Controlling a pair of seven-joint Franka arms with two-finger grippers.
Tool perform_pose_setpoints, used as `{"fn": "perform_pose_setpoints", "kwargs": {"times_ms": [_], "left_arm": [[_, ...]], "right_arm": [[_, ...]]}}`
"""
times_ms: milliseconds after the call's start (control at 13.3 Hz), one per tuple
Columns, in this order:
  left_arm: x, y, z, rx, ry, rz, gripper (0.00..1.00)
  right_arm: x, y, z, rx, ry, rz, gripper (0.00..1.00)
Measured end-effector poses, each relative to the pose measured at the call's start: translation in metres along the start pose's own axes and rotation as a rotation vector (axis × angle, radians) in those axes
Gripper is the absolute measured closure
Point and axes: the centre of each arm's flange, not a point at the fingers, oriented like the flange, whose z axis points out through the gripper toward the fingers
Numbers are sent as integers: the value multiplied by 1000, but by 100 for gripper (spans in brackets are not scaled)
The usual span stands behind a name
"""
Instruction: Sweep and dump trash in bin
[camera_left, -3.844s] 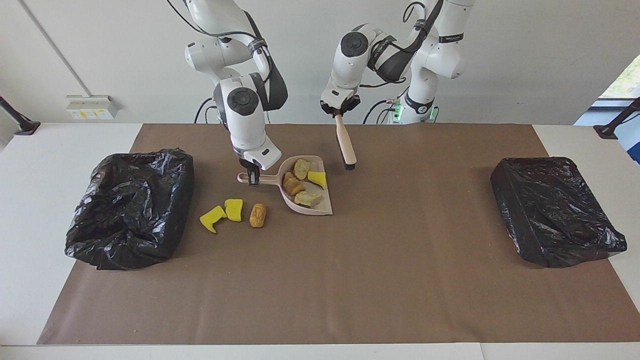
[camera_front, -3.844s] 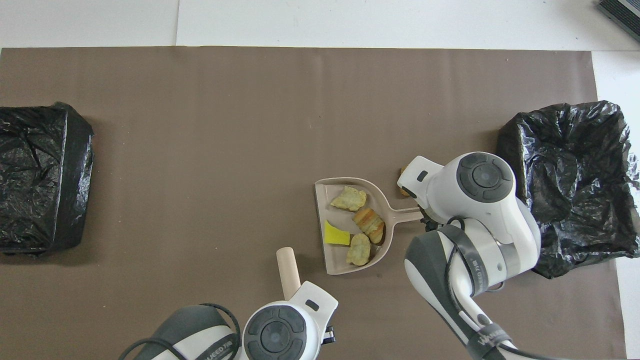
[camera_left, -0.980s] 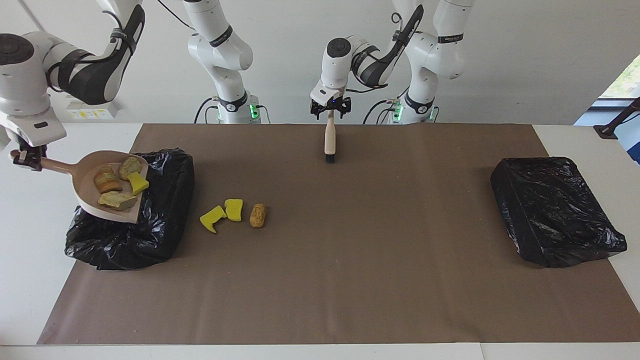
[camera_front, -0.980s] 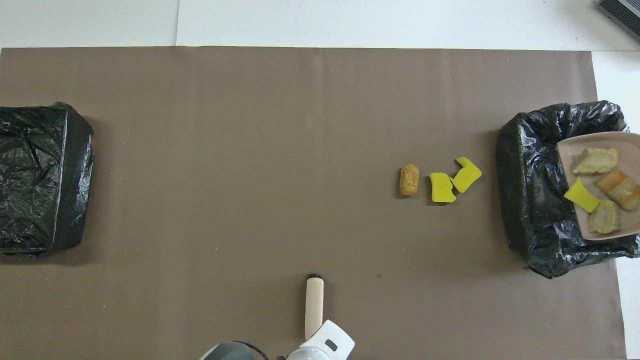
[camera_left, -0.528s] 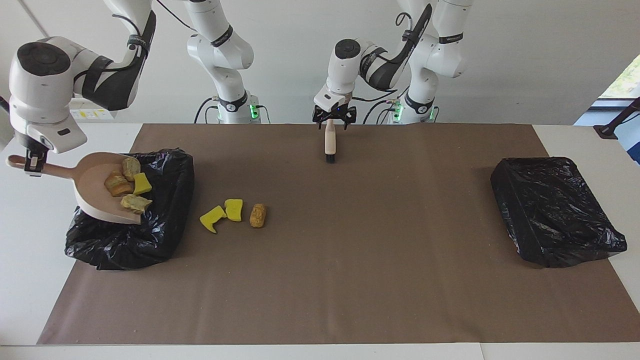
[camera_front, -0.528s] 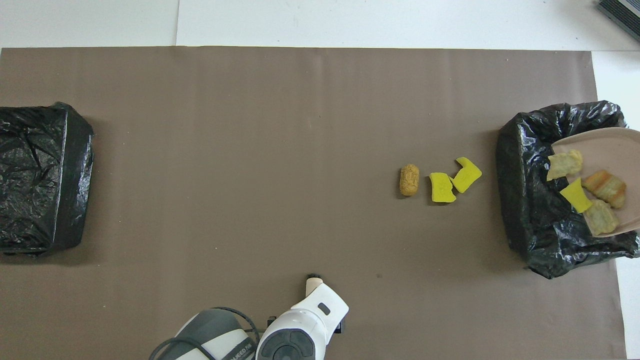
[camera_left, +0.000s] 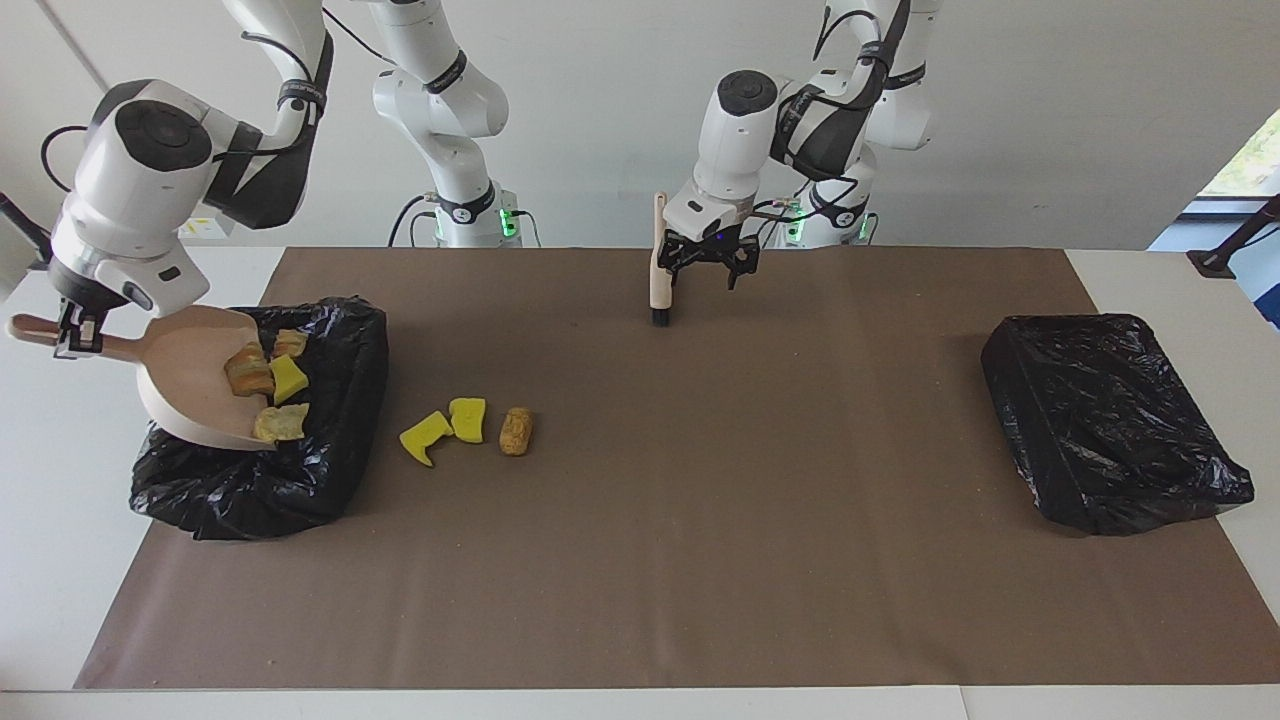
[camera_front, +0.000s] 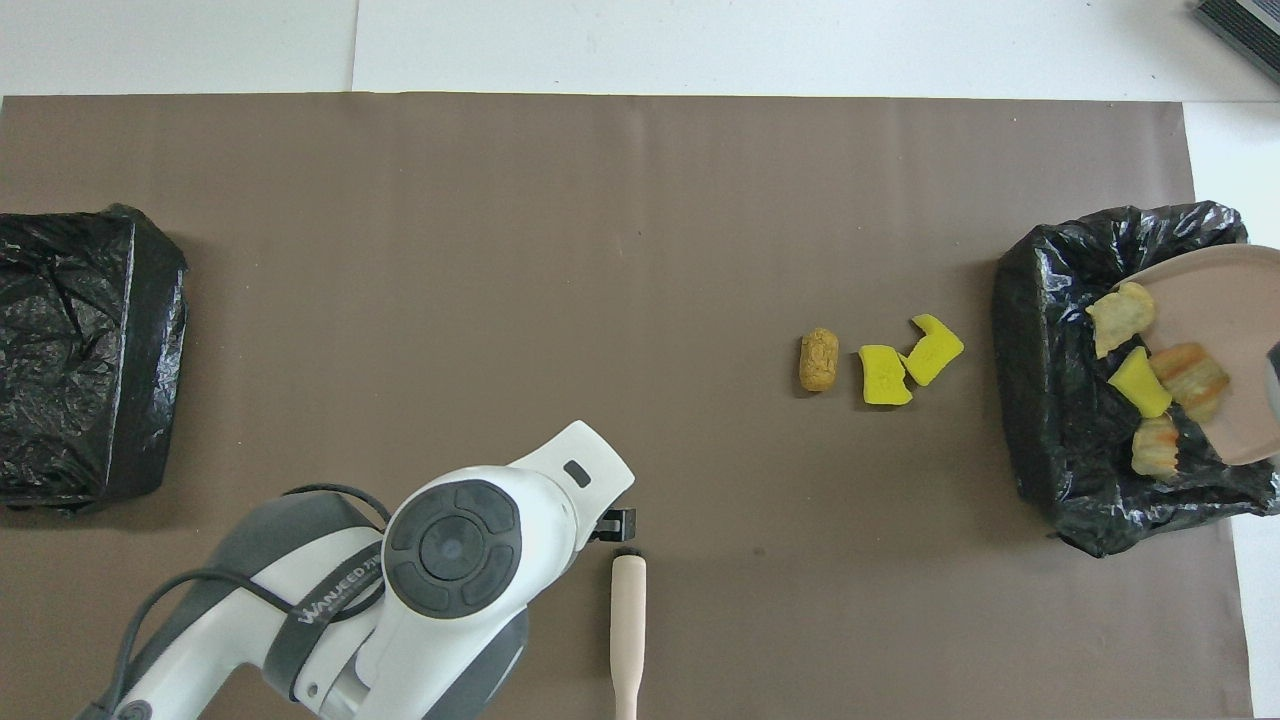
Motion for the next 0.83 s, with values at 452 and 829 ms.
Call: {"fn": "perform_pose_setpoints", "kwargs": {"times_ms": [452, 829], "left_arm": [[64, -73, -90, -8, 97, -18, 0], [87, -128, -144, 72, 141, 43, 0]], "right_arm": [[-6, -9, -44, 36, -56, -12, 68], [12, 2, -72, 60, -82, -14, 68]]}}
